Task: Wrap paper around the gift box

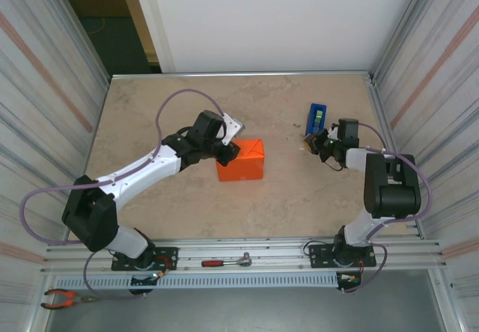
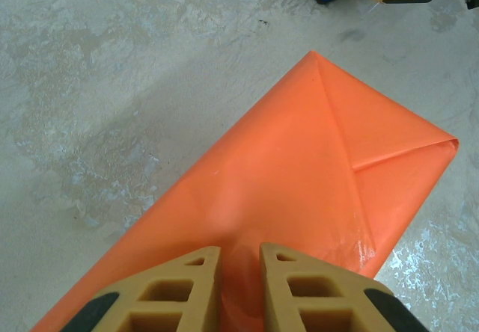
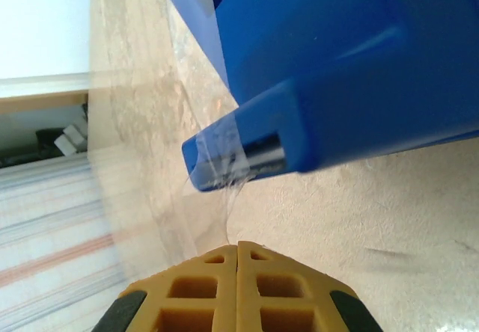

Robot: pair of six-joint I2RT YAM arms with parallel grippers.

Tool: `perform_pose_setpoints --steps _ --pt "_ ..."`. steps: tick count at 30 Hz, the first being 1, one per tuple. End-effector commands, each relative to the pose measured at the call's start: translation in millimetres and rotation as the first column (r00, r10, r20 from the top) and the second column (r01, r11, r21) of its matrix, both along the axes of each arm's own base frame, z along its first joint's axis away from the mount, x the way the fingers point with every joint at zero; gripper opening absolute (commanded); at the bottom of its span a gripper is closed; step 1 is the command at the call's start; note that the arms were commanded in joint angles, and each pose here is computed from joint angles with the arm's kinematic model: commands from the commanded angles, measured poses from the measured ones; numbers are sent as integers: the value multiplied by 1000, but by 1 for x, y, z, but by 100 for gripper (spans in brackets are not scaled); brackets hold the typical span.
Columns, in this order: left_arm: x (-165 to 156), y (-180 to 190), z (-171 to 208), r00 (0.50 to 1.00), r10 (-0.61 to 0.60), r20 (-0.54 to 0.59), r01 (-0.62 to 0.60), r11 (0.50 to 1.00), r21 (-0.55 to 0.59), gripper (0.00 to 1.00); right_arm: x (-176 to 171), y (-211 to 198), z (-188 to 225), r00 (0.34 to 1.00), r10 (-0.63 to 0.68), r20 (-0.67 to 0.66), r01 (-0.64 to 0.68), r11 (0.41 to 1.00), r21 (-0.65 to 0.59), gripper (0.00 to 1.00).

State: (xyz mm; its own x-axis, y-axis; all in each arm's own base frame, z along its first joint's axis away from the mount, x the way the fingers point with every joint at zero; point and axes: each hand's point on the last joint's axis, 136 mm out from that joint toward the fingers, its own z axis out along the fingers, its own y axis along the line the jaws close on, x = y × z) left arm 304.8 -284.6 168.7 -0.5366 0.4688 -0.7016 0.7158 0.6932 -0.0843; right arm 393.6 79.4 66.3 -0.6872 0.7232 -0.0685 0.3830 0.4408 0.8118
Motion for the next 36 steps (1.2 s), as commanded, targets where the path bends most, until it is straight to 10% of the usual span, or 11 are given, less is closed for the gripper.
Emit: perform_pose_setpoints --steps 1,11,25,36 --pt "-33 15 -46 988 -31 -149 49 992 117 20 -12 -12 -12 998 -16 -55 14 1000 -27 0" --pt "-33 14 -49 988 -33 -152 51 992 119 20 -21 -53 -51 980 -144 -140 147 989 11 0" --pt "-32 16 -51 989 -27 -148 47 990 134 19 6 12 -74 987 -19 -159 23 999 23 0" --pt "-32 16 -52 988 -29 -152 50 990 133 19 -3 11 11 999 40 10 -40 999 24 0"
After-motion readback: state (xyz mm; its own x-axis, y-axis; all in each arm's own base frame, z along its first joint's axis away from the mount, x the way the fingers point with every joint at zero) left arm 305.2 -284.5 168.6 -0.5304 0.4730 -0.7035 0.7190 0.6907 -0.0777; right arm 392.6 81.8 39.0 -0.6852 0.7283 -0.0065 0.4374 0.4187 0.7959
